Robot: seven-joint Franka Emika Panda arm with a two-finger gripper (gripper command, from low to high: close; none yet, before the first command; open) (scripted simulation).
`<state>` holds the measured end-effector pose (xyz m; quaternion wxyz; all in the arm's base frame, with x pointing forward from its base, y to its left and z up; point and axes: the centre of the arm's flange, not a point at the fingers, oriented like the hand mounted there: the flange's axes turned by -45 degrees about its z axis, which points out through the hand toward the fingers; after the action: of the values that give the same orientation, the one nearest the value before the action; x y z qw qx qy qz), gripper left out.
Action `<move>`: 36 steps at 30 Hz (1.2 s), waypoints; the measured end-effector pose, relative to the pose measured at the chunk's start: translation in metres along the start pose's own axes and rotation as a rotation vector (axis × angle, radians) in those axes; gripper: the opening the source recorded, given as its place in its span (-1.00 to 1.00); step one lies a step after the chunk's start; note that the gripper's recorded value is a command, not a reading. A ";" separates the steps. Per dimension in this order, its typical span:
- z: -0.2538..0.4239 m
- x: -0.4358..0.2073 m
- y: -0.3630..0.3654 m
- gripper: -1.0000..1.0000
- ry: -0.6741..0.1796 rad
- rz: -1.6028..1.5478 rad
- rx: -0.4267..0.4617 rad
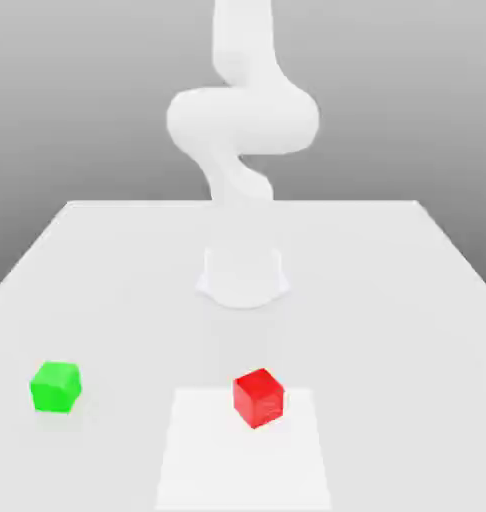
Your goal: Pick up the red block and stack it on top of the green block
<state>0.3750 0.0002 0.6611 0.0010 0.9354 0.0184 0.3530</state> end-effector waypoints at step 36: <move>0.348 -0.339 -0.029 -1.00 -0.701 -0.490 0.201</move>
<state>0.3502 0.0211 0.1756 0.0000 0.9622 0.2725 -0.0002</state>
